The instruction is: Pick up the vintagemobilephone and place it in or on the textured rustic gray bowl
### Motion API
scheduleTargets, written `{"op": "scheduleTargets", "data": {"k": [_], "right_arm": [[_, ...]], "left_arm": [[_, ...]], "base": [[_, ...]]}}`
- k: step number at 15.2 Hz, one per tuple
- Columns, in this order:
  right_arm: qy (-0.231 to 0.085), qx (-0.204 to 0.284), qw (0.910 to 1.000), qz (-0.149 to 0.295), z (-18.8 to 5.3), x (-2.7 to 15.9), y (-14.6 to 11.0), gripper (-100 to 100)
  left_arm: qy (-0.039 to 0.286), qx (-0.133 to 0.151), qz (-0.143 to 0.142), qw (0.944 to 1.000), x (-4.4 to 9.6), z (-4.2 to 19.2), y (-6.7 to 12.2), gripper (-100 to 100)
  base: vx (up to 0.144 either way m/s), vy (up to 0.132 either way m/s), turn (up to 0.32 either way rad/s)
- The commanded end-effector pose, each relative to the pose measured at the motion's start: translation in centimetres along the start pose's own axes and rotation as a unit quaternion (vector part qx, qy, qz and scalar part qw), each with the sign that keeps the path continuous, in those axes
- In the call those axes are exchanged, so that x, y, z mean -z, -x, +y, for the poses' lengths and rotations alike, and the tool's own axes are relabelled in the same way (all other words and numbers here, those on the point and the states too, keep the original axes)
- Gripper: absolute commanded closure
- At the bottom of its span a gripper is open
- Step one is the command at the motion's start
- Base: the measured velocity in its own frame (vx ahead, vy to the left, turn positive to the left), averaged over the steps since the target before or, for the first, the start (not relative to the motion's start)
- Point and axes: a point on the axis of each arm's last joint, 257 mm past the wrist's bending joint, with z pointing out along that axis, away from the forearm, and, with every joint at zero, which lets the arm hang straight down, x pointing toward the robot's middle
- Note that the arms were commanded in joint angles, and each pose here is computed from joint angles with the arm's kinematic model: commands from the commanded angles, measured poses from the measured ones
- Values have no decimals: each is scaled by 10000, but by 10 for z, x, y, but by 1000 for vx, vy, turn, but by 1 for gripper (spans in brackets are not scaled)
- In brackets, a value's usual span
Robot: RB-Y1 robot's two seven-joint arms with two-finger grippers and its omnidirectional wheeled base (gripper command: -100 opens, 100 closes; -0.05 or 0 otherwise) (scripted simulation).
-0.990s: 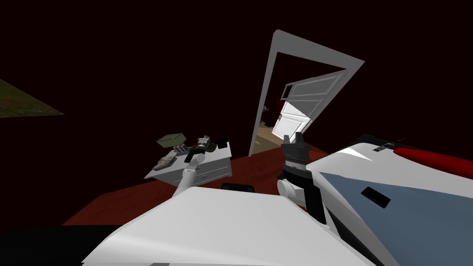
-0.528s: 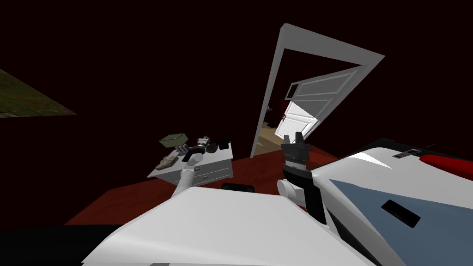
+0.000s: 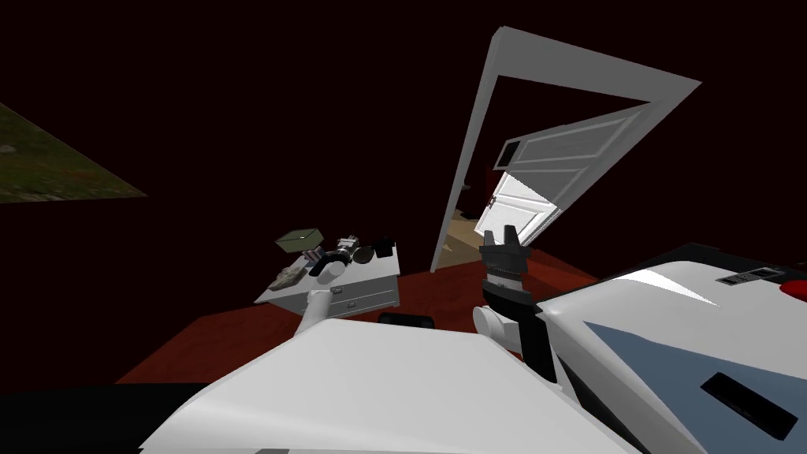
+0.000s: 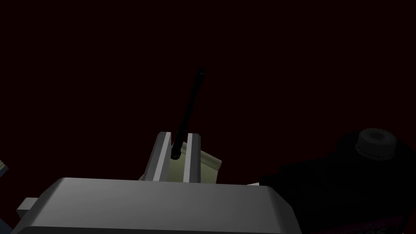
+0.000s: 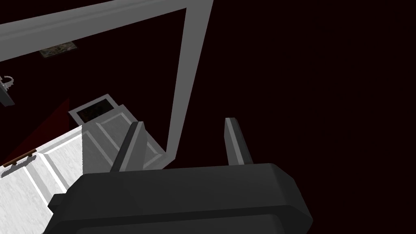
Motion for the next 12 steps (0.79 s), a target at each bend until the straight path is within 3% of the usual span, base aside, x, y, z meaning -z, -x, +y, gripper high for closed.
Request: {"op": "scheduleTargets", "data": {"k": [1,2,8,9,10,12], "right_arm": [[0,0,10000,0,0,0,0,0],[0,0,10000,0,0,0,0,0],[0,0,10000,0,0,0,0,0],[0,0,10000,0,0,0,0,0],[0,0,10000,0,0,0,0,0],[0,0,10000,0,0,0,0,0]], "left_arm": [[93,122,-202,9997,3,6,15,100],[93,122,-202,9997,3,6,15,100],[304,753,-534,9953,13,47,38,100],[269,639,-492,9964,12,40,35,100],[286,661,-513,9961,12,42,36,-100],[289,660,-515,9961,12,42,36,-100]], "base": [[78,13,84],[68,9,56],[56,15,62],[17,-1,4],[8,-2,-2],[0,0,0]]}}
